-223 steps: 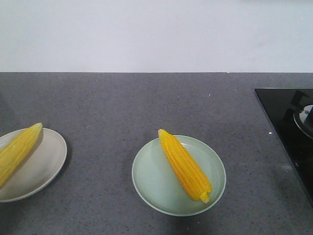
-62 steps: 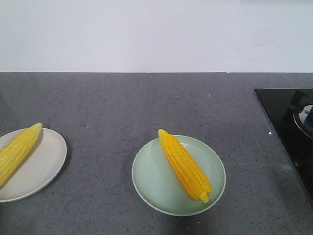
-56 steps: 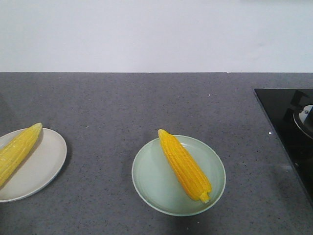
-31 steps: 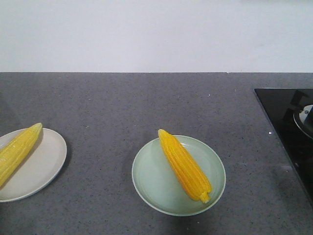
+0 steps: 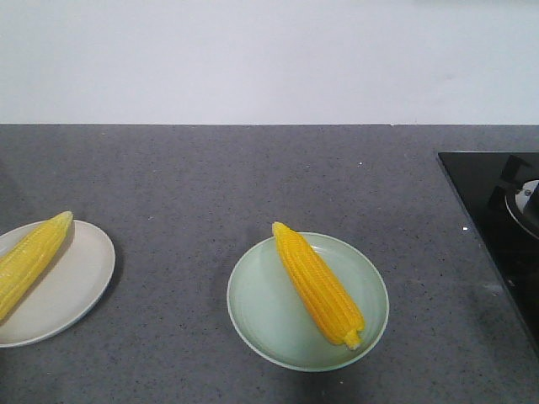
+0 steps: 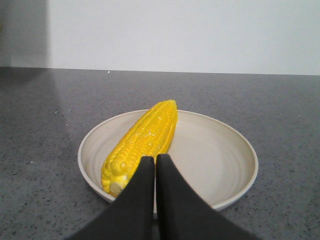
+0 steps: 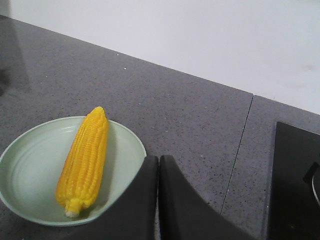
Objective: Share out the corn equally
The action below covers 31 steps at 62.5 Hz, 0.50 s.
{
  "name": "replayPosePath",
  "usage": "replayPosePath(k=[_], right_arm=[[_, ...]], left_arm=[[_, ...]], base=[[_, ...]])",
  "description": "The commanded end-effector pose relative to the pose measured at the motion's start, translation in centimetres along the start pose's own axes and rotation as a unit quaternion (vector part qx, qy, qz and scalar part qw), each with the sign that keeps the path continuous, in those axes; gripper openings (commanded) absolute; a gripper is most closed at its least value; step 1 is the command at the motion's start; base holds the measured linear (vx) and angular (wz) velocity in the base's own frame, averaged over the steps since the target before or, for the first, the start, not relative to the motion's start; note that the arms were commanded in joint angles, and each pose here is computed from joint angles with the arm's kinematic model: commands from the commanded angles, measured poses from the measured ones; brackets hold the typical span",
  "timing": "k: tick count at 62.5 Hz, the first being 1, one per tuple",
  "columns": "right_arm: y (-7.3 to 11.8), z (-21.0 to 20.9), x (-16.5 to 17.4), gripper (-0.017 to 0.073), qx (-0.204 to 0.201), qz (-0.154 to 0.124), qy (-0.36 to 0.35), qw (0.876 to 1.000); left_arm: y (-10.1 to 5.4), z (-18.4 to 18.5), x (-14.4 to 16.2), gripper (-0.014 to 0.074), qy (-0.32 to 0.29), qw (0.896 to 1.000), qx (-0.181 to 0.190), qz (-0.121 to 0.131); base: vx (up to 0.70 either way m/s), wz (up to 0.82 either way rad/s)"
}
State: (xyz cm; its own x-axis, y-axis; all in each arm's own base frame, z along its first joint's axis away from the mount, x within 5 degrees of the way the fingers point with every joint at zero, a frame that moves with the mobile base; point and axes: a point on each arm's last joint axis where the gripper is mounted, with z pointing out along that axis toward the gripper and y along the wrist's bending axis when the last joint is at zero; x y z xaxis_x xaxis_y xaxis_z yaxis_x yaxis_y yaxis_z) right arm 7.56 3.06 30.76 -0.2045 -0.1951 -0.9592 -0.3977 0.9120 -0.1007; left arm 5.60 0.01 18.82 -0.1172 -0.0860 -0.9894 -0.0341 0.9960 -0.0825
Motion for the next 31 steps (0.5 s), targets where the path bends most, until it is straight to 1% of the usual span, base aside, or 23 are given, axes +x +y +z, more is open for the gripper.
replayPosePath(k=[1, 9, 16, 28, 31], right_arm=[[-0.23, -0.26, -1.44, -0.0003, 0.01, -0.001, -0.046, 0.999], [-0.23, -0.26, -1.44, -0.0003, 0.01, -0.001, -0.046, 0.999], [-0.34, -0.26, -1.43, -0.0003, 0.016, -0.018, -0.045, 0.999], [-0.34, -0.25, -1.24, -0.0003, 0.016, -0.02, -0.034, 0.999], [-0.38, -0.18, -0.91, -0.0003, 0.019, -0.03, -0.026, 0.999]], left_arm=[[0.06, -0.04, -0.2, -0.0008, -0.034, 0.999, 0.0, -0.004], [0.06, -0.04, -0.2, -0.0008, -0.034, 0.999, 0.0, -0.004], [0.06, -0.04, -0.2, -0.0008, -0.034, 0.999, 0.0, -0.004], [0.06, -0.04, -0.2, -0.0008, -0.034, 0.999, 0.0, -0.004], [0.06, -0.04, -0.2, -0.0008, -0.034, 0.999, 0.0, -0.004]], base=[[0.0, 0.0], [0.0, 0.0], [0.0, 0.0], [0.0, 0.0], [0.0, 0.0]])
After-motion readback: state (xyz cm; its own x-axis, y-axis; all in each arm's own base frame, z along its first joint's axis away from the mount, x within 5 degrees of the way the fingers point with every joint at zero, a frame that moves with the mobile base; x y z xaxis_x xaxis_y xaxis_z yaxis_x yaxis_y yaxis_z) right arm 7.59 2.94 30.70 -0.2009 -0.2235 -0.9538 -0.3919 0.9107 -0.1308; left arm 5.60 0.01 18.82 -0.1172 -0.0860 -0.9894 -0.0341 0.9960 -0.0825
